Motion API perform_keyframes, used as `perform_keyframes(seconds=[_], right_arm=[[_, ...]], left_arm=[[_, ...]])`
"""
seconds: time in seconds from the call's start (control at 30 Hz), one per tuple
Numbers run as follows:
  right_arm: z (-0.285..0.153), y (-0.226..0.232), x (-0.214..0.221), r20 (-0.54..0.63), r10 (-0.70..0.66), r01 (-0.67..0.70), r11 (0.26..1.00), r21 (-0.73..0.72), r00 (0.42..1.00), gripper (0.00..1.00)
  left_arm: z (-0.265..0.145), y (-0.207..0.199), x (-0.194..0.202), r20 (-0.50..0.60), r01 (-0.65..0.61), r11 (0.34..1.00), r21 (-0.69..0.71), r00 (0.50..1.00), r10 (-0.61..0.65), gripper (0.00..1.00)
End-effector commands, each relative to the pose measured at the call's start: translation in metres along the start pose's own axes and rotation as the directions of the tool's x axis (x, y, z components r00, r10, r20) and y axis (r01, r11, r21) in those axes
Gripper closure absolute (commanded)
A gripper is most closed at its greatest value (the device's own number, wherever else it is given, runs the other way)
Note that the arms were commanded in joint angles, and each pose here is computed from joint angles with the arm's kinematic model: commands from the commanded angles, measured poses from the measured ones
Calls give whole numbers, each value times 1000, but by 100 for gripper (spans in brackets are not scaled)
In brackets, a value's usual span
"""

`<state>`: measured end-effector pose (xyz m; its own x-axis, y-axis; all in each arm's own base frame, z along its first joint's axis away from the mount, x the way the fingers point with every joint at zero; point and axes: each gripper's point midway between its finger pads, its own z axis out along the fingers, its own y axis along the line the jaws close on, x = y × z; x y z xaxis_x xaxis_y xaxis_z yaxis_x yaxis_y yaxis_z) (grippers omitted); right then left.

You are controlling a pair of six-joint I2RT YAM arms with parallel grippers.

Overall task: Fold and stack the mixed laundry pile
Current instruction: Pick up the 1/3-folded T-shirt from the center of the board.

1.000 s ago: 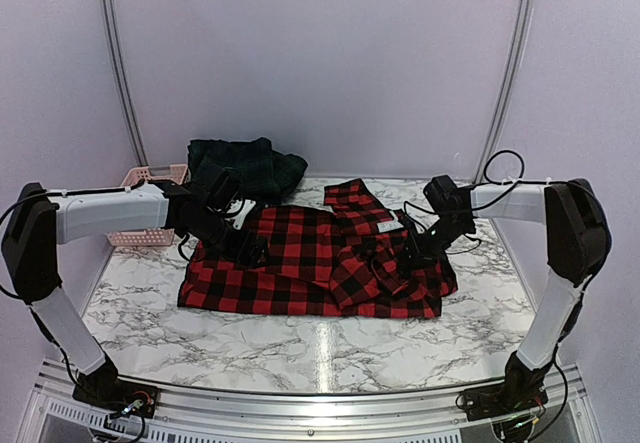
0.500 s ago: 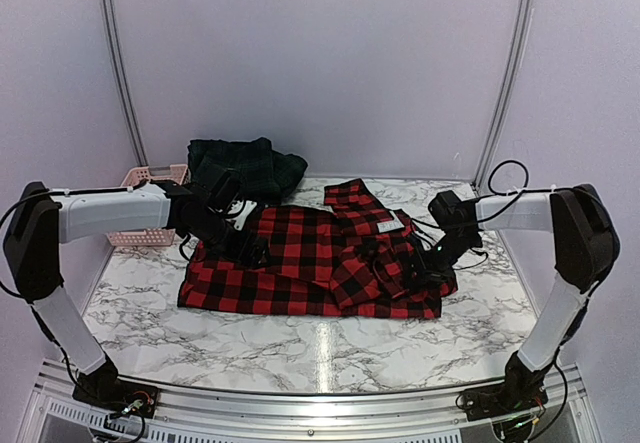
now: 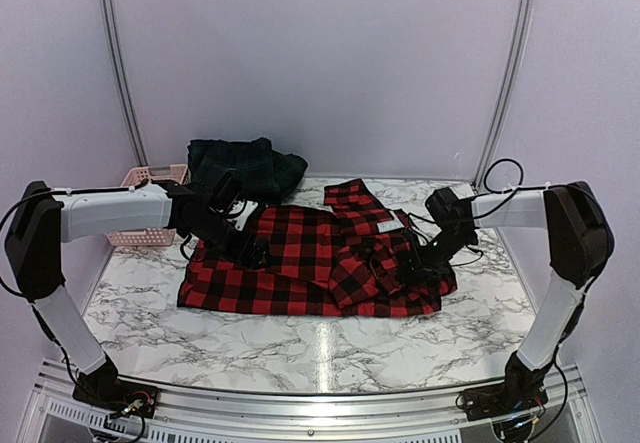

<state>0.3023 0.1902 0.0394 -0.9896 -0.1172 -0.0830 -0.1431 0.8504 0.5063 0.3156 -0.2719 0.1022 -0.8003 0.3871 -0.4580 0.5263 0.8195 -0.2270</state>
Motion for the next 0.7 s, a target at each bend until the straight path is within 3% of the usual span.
perform_keyframes(seconds=[0.0,0.2,0.3,0.37,0.5,0.67], right_arm=[[-13,22,-28,69,-50,53,998,-40,996,92],[-20,23,-37,83,-61,62,998,-10,995,98],[-23,14,-32,66,-54,51,998,47,996,79],[-27,5,-27,58,-54,48,995,92,997,72],[-43,-9,-13,63,-38,29,990,138,997,70],[-53,21,1,84,-17,19,999,-30,996,67]], left_arm=[[-3,1,-3,2,-11,1000,-8,1000,12,1],[-2,3,-3,0,-16,1000,-14,1000,16,1],[-2,3,-4,1,-20,1000,-20,1000,20,1],[-3,4,-5,4,-22,999,-25,1000,22,1],[-3,6,-4,1,-20,999,-31,1000,20,1],[-3,5,-4,-3,-23,999,-26,1000,23,1]])
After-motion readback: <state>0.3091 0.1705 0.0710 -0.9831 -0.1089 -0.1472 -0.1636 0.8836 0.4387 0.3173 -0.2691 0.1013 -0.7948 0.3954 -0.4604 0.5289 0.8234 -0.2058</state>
